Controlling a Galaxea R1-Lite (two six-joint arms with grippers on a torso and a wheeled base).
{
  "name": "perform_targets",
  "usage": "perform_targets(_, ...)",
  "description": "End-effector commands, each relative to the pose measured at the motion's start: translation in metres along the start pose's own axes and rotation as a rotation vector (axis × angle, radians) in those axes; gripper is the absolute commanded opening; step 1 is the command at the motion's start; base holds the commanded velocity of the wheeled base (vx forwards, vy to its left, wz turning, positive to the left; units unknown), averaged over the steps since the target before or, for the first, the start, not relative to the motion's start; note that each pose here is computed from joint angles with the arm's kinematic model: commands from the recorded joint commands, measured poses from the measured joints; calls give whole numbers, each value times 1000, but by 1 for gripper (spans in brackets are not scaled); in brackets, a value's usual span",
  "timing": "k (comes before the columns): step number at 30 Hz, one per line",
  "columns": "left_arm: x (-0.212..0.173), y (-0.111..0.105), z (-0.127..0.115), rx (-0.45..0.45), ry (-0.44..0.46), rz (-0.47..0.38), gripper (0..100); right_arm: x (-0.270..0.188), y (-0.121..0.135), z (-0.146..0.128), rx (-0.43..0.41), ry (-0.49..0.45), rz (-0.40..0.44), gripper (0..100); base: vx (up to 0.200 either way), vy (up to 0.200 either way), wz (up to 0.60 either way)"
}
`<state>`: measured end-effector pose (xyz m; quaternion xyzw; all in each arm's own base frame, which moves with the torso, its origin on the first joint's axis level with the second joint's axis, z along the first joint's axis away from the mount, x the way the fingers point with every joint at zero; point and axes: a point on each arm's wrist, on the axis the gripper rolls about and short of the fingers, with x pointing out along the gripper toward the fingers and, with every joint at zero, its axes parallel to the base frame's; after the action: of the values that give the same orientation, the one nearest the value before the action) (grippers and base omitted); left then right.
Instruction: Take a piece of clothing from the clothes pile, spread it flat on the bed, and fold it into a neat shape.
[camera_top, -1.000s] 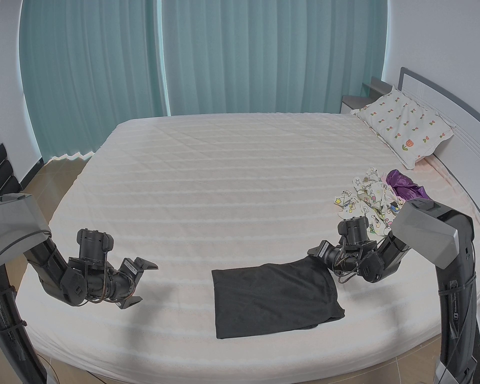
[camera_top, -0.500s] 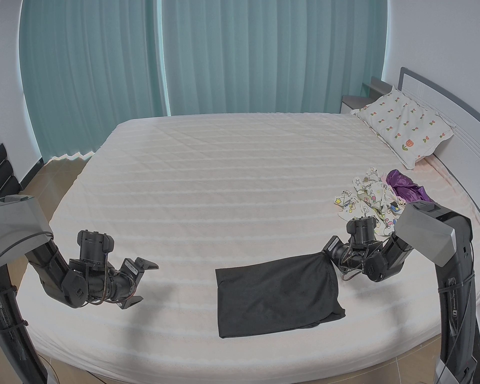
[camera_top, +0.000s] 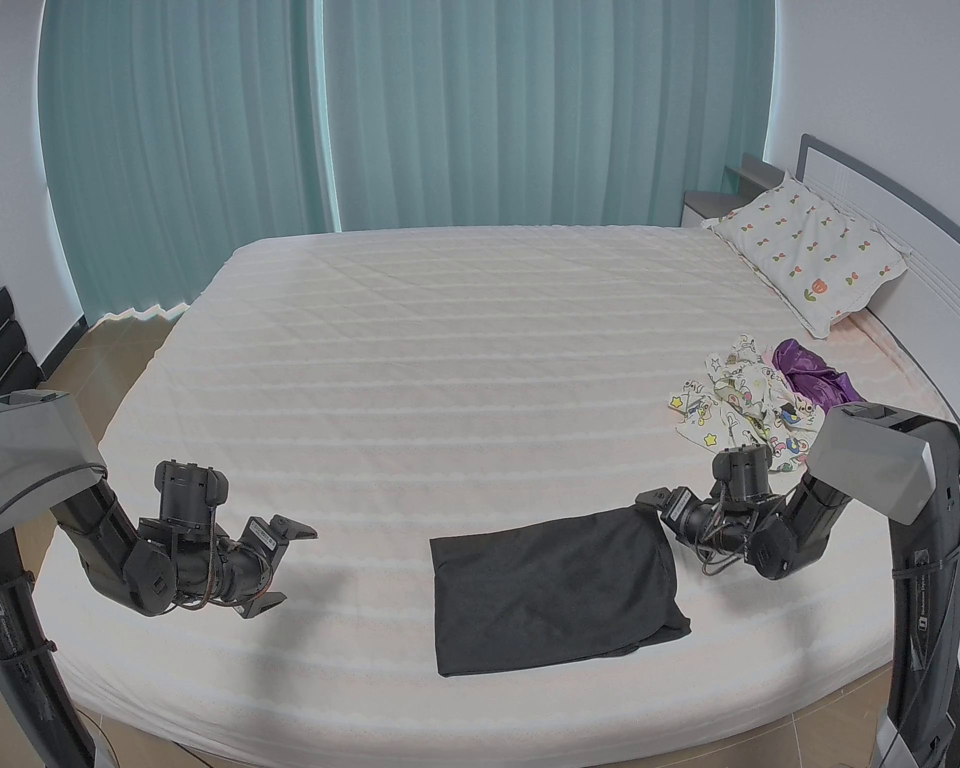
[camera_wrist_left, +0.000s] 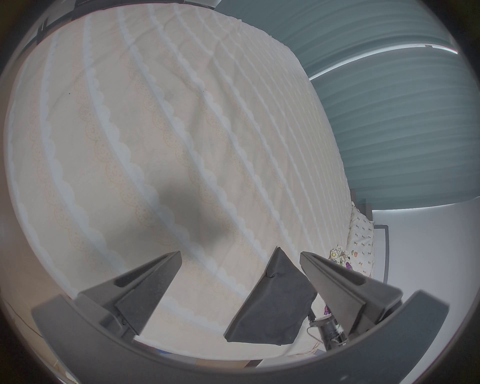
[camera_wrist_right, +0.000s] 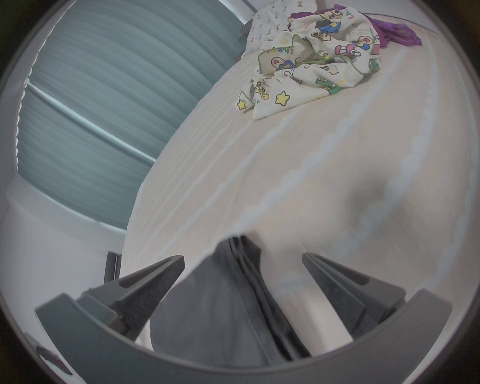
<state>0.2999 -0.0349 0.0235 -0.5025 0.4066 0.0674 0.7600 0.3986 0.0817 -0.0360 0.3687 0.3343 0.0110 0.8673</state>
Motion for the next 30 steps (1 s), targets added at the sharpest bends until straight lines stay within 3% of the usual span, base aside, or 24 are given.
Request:
perform_targets(1,0,0,0,-1,0,1,100,-64,-3,-14,-118,63,72,100,0,0,0)
perform_targets(7,0,0,0,0,0,1,100,-83,-30,-43,-180,233,160,100,0,0,0)
perform_targets(13,0,0,0,1,0,0,100,-80,-41,-54,-225,264,151,100,0,0,0)
perform_targets(23,0,0,0,0,2,0,100,-80,-40,-56,-229,260,170,100,0,0,0)
perform_targets(24,0,0,0,0,0,1,100,-80,-39,-56,-230,259,171,0,0,0,0)
perform_targets(30,0,1,0,0,1,2,100,-94,-41,-65,-235,290,151,0,0,0,0)
